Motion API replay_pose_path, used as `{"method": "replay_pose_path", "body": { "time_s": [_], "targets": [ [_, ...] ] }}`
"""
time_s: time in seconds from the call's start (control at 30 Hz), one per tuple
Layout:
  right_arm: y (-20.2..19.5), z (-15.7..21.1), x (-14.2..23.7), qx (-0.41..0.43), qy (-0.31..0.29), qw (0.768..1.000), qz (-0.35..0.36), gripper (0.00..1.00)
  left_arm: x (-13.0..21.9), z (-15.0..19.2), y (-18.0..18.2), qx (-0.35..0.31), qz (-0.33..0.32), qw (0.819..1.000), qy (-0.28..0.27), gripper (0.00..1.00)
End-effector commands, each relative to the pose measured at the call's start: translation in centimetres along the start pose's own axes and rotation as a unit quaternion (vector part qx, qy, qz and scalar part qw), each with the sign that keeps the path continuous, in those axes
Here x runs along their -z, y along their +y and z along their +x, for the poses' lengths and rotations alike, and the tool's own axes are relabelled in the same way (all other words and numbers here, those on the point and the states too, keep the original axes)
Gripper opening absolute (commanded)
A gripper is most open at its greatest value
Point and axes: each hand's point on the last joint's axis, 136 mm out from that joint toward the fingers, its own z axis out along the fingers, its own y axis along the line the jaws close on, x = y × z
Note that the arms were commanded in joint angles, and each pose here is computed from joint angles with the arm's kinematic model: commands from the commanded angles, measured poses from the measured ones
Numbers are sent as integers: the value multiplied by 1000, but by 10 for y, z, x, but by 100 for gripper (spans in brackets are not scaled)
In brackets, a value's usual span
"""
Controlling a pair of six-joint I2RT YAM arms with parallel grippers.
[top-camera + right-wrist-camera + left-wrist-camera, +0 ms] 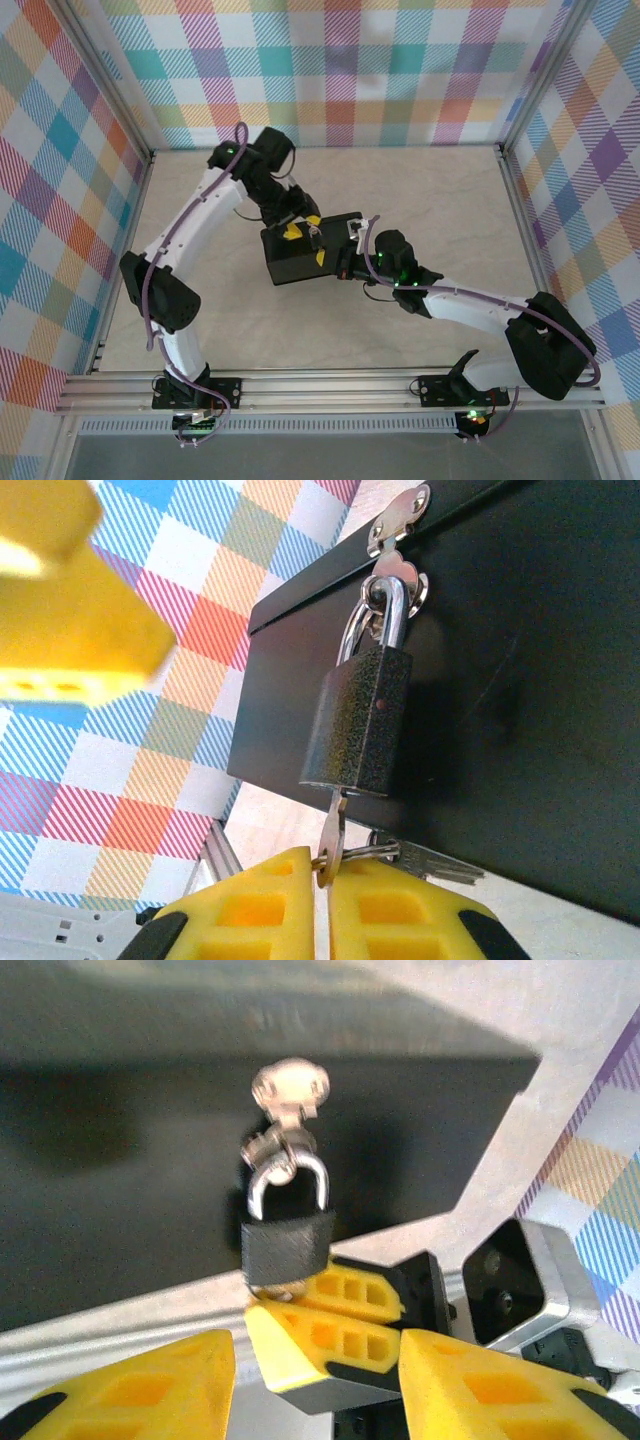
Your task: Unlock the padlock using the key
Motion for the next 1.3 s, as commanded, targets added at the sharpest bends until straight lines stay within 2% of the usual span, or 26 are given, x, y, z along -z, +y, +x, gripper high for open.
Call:
{"method": "replay_pose_path", "body": {
  "time_s": [0.0,0.07,0.17,0.3,0.37,0.5,0.67,0.87,1.17,1.27],
  "targets": [
    [12,-13,-1,7,-14,1000,-5,12,36,-35,18,-47,-26,993,-104,47],
    [12,-15,-1,9,-15,1000,-2,12,41,-58,31,-79,-59,984,-148,47],
    [13,-17,-3,11,-13,1000,4,13,44,-94,49,-139,-122,960,-212,49],
    [13,-23,-4,19,-14,1000,17,15,38,-123,51,-193,-105,944,-245,53],
    [15,-27,-5,24,-16,999,22,17,33,-128,48,-219,-80,943,-239,55],
    [13,-36,-8,26,-13,999,43,29,24,-130,44,-258,-32,943,-209,55],
    [0,-41,-8,18,-14,997,72,36,11,-135,40,-252,39,949,-186,55],
    [-6,-44,10,36,-7,992,117,39,4,-126,29,-239,95,953,-160,54],
    [-18,-46,29,63,4,985,161,41,-4,-115,42,-210,90,961,-155,53],
    [-8,-48,33,121,13,981,153,40,-9,-108,49,-207,82,964,-147,51]
  ]
}}
